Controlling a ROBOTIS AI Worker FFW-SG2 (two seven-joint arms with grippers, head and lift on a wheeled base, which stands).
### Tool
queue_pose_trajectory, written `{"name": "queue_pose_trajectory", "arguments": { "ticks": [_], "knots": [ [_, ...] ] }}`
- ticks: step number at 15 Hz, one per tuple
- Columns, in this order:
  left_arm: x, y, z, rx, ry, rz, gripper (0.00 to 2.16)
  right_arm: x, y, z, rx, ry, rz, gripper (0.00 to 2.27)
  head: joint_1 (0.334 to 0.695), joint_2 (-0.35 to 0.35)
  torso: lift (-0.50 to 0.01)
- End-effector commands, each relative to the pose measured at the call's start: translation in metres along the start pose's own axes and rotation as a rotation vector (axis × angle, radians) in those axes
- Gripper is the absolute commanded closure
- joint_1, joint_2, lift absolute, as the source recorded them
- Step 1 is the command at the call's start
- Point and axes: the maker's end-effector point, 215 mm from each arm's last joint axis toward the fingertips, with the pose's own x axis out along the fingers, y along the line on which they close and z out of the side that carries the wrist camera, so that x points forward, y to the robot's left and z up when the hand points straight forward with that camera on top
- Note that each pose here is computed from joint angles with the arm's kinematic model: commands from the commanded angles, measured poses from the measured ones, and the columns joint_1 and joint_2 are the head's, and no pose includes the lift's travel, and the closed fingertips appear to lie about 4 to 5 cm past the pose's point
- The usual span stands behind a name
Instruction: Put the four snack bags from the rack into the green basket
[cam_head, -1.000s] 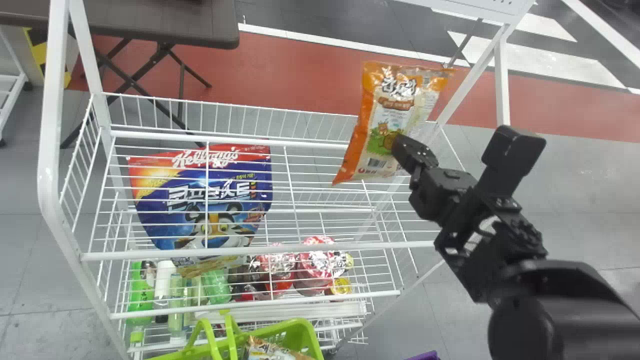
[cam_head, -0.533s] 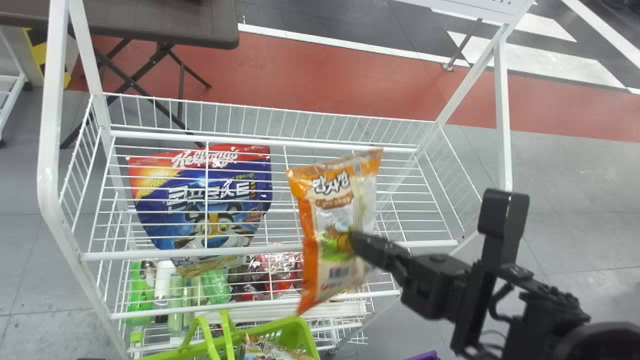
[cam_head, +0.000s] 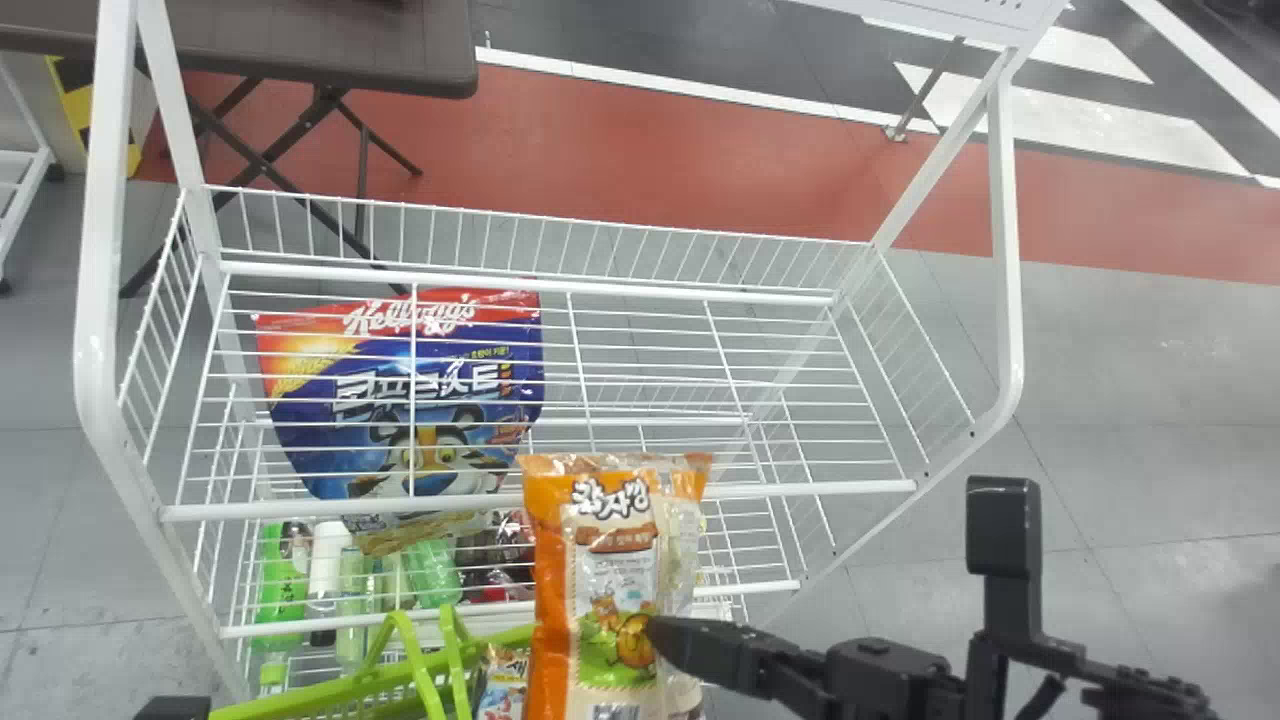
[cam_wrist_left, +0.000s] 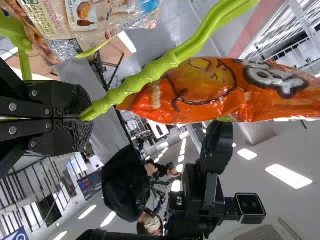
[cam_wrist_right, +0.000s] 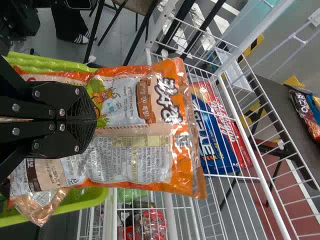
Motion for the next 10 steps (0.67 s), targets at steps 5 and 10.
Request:
{"name": "queue_pose_trajectory", "arguments": {
  "ticks": [5,10],
  "knots": [
    [-0.006,0.001,0.004,0.001,-0.014,0.001,2.11,0.019,-0.027,-0.043,0.047,0.103,-0.085,2.16,0.695,-0.350,-0.006],
    [-0.008,-0.001,0.006,0.009,-0.014,-0.001,2.11,0.018,-0.056,-0.061,0.071,0.144,-0.174,2.16,0.695,-0.350,-0.006]
  ]
}}
